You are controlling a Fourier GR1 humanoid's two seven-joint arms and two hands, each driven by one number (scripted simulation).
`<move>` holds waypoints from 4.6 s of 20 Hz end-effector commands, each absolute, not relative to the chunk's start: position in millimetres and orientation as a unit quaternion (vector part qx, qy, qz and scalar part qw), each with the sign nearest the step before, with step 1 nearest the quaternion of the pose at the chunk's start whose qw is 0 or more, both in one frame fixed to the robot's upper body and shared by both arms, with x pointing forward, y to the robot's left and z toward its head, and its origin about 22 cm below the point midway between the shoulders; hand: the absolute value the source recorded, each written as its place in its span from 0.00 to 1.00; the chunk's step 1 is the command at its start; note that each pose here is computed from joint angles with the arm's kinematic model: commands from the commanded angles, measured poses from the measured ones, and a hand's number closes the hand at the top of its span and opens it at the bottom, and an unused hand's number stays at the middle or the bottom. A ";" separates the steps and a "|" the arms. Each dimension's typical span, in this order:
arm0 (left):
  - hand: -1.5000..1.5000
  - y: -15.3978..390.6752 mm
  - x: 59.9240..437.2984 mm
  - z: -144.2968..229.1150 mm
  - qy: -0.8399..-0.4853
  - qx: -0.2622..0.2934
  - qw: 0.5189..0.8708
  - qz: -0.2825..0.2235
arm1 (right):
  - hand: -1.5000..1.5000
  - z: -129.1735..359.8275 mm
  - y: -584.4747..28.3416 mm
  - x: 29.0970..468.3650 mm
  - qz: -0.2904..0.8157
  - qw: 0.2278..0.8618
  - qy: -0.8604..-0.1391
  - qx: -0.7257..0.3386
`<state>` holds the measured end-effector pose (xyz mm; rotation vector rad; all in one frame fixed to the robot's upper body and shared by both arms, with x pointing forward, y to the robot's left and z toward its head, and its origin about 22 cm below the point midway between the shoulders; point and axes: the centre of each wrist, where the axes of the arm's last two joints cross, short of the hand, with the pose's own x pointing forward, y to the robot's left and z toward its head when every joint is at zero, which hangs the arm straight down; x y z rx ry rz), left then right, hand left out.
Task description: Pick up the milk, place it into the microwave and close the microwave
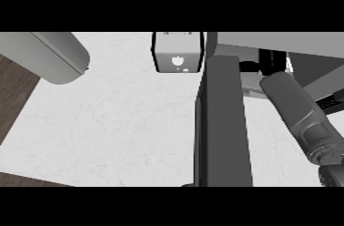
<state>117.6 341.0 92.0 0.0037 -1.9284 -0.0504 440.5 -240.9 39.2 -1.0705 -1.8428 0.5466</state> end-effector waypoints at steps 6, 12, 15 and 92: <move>0.00 333.1 128.2 84.0 -0.817 -0.045 0.573 -0.056 | 0.00 41.1 -230.1 442.6 0.219 0.486 -0.784 -0.318; 0.00 321.6 139.2 81.4 -0.812 -0.079 0.572 -0.081 | 0.00 26.5 -232.1 435.4 0.177 0.509 -0.807 -0.240; 0.00 308.9 146.9 81.6 -0.811 -0.088 0.572 -0.083 | 0.00 20.6 -238.6 431.8 0.153 0.521 -0.818 -0.189; 1.00 20.5 286.6 -21.0 -0.784 -0.123 0.578 -0.190 | 0.00 31.0 -350.3 222.4 0.157 0.495 -0.841 0.154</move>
